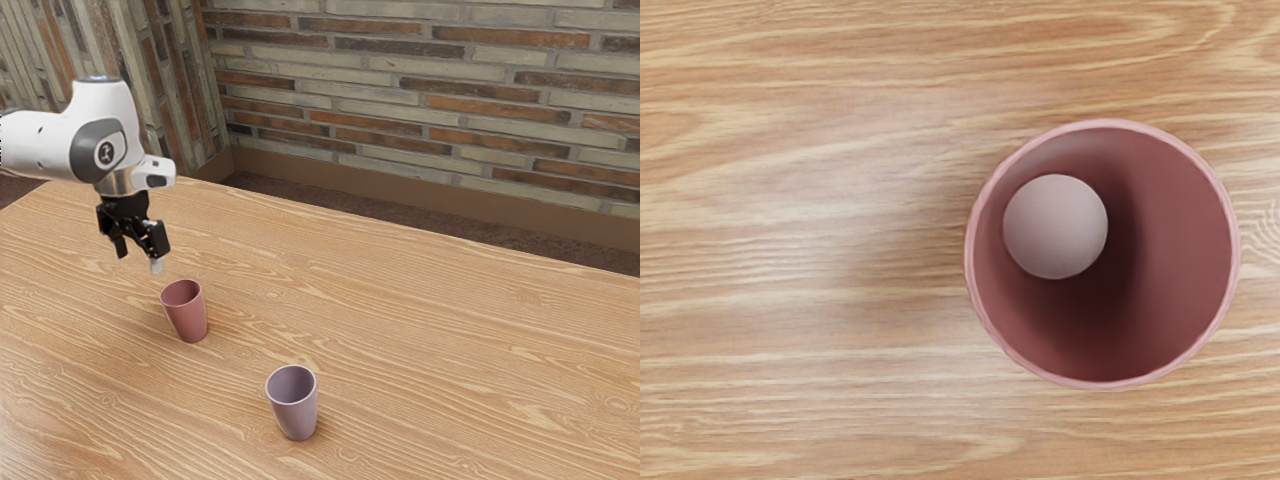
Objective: Place the left cup onto the right cup
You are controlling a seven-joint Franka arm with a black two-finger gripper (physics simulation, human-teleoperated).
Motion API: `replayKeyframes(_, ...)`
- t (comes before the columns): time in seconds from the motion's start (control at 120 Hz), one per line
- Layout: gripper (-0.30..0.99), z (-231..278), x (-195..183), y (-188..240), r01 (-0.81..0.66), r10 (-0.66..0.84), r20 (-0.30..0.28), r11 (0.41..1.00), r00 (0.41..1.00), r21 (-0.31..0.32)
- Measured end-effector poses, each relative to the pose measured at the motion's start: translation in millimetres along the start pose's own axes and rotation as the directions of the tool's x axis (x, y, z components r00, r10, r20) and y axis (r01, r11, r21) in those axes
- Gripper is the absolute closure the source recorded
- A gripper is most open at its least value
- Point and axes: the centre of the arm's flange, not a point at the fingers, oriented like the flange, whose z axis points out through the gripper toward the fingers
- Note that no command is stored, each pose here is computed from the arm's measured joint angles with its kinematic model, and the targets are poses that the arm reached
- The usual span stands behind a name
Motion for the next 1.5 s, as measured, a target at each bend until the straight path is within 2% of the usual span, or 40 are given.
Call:
replayKeyframes(1.075, 0.00, 46, 18, -10, 0.004, -0.004, 0.023, 1.000, 1.000, 0.005)
replayKeyframes(1.5, 0.00, 49, 22, -11, 0.004, -0.004, 0.021, 1.000, 1.000, 0.007)
